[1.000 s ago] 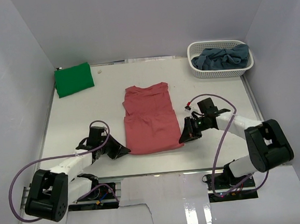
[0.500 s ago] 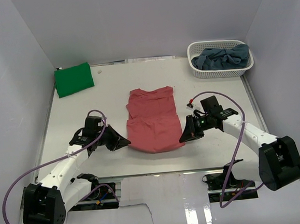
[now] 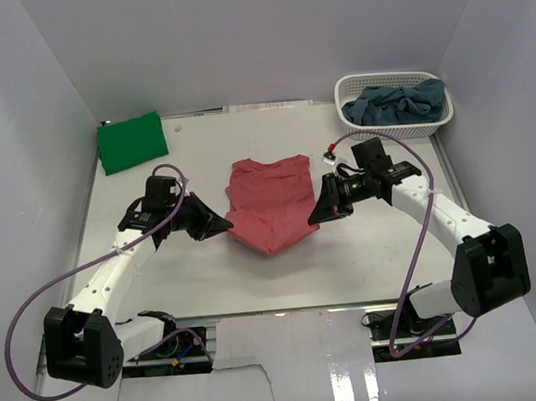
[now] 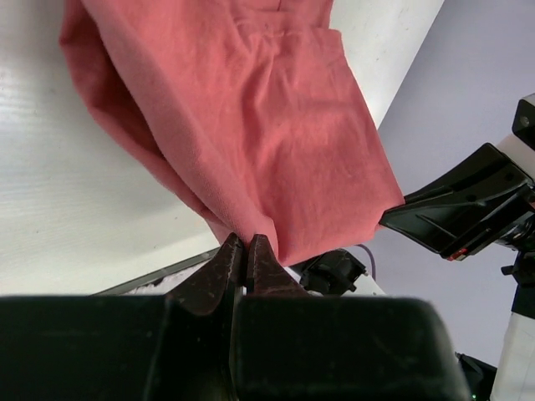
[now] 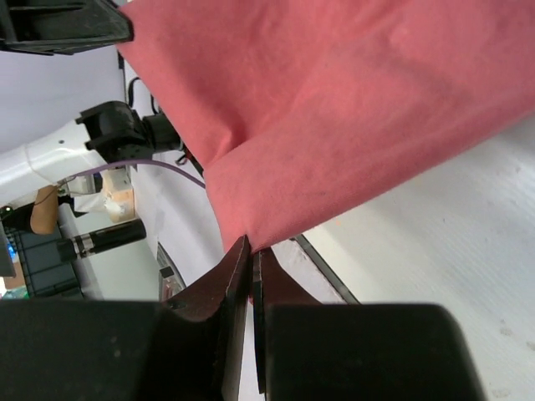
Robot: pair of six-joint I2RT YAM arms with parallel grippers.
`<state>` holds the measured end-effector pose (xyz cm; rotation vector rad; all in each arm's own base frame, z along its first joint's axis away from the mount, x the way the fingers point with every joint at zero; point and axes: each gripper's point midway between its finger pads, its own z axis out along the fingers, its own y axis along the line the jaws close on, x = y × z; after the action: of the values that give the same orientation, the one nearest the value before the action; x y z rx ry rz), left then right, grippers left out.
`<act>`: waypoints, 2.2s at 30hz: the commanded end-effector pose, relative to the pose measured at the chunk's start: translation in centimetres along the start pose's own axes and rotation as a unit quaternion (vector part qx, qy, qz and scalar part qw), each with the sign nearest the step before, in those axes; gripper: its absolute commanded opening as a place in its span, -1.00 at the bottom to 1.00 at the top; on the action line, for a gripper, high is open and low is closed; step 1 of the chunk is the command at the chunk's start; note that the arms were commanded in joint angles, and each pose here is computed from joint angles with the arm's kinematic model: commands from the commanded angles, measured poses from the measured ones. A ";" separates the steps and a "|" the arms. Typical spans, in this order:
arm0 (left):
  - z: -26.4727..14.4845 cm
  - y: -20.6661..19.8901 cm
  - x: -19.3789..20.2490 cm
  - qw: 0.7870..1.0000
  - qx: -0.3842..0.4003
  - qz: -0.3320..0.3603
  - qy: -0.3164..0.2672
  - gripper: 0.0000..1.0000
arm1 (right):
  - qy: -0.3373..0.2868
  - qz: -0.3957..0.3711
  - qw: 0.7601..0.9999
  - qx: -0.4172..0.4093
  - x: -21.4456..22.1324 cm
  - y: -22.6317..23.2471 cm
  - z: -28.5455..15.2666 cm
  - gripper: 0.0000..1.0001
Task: Fold and stack the t-shirts
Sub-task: Fold the long partially folded tshirt into a neat square
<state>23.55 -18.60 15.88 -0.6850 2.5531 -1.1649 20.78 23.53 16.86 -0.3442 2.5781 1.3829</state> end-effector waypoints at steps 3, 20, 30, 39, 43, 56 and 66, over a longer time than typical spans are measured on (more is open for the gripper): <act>-0.8 -2.9 -2.4 0.999 0.027 0.018 -0.009 -1.00 | -0.009 -0.015 0.999 -0.045 -3.3 2.3 -0.8 -0.85; 2.7 -7.6 -13.0 0.998 0.043 0.044 -0.034 -1.00 | -0.035 0.012 0.999 -0.028 -12.9 -1.9 0.4 -0.85; 5.3 -8.0 -16.0 0.997 0.043 0.049 -0.032 -1.00 | -0.062 0.013 0.998 0.003 -17.1 -3.5 0.8 -0.85; 6.3 -9.8 -18.3 0.996 0.053 0.056 -0.038 -1.00 | -0.078 0.018 0.997 0.009 -19.6 -4.3 0.2 -0.85; 7.1 -10.3 -19.4 0.996 0.056 0.055 -0.038 -1.00 | -0.086 0.018 0.996 0.011 -20.9 -4.9 0.0 -0.85; 7.6 -12.4 -22.3 0.994 0.064 0.065 -0.066 -1.00 | -0.122 0.022 0.992 -0.001 -26.7 -5.6 -0.3 -0.85; 6.9 -10.1 -19.4 0.996 0.053 0.057 -0.046 -1.00 | -0.088 0.026 0.996 -0.006 -21.2 -5.0 0.3 -0.85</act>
<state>47.64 -19.14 17.11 -0.5940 2.4457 -1.1756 44.59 22.94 15.95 -0.0629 2.5128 1.3548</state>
